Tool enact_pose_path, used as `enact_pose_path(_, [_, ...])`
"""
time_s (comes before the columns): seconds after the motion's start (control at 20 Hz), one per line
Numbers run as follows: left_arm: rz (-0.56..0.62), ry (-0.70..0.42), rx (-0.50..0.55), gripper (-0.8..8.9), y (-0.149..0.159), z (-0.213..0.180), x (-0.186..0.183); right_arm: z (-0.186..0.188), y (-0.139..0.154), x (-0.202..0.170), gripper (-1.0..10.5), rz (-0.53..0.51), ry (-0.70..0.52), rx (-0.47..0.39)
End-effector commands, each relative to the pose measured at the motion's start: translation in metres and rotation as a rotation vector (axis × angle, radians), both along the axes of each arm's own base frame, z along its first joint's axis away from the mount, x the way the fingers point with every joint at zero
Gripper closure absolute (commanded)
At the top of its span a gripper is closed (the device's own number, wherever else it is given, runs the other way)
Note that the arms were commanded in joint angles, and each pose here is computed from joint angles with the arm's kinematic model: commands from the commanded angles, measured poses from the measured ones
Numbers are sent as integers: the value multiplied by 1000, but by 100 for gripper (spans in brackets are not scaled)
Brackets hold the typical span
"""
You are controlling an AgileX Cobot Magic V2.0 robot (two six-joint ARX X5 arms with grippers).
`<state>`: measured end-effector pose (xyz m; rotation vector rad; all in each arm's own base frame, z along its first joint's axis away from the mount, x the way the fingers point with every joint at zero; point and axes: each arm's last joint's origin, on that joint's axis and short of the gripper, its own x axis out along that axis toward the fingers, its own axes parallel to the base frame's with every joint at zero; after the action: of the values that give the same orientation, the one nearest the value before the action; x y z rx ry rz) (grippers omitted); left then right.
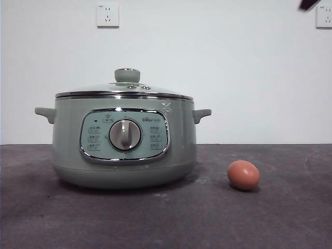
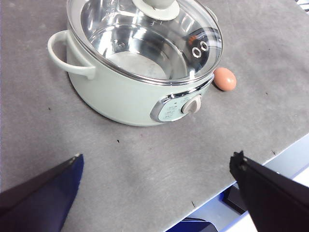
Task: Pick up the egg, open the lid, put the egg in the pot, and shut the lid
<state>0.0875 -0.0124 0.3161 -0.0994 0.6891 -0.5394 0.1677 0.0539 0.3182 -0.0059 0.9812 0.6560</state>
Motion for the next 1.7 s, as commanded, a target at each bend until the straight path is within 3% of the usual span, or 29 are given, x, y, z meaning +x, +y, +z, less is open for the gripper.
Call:
enact_pose_path(0.05, [2, -4, -2, 133, 0, 1, 0, -11, 14, 19, 353, 23, 38, -2])
enact_pose_path(0.3, [2, -4, -2, 133, 0, 1, 0, -54, 48, 65, 353, 24, 99, -130])
enact_pose_path(0.65, [2, -4, -2, 133, 0, 1, 0, -109, 77, 105, 353, -12, 117, -246])
enact_pose_path(1.0, [2, -3, -2, 133, 0, 1, 0, -147, 88, 123, 431, -4, 146, -266])
enact_pose_path(1.15, [2, -3, -2, 133, 0, 1, 0, -156, 90, 126, 584, -2, 160, -272])
enact_pose_path(1.4, [2, -4, -2, 133, 0, 1, 0, -156, 90, 126, 967, -1, 160, -269])
enact_pose_path(1.7, [11, -41, -11, 133, 0, 5, 2, -127, 84, 116, 962, -13, 114, -248])
